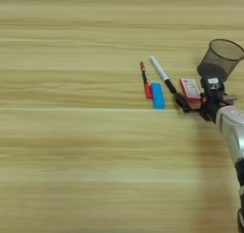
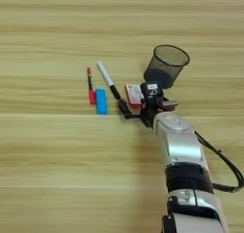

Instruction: Move the objects on the table

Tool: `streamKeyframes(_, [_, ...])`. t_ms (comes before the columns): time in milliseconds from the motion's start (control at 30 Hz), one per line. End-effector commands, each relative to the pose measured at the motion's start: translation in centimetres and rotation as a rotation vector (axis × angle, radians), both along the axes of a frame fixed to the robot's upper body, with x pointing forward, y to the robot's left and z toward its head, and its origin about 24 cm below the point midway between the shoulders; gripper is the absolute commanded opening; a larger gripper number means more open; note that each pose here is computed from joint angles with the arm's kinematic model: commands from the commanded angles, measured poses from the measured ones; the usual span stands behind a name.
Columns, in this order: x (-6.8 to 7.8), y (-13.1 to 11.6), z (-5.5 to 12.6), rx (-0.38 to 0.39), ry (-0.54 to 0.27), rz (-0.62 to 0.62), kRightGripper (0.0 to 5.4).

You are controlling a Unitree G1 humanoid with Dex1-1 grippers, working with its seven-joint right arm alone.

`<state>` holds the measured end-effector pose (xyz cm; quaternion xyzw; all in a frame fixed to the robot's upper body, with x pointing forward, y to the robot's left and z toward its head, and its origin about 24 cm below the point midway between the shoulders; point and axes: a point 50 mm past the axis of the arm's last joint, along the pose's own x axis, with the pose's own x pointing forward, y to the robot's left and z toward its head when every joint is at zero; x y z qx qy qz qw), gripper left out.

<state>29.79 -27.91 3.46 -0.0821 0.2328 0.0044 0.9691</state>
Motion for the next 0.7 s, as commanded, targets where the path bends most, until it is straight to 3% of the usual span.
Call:
streamKeyframes(33, [1.28, -1.03, 2.33, -0.020, -0.066, -0.005, 5.39])
streamKeyframes(367, [1.45, -1.29, 1.80, 0.087, 0.000, 0.012, 5.39])
streamKeyframes(700, [1.53, -1.34, 1.54, 0.100, 0.031, 0.020, 4.18])
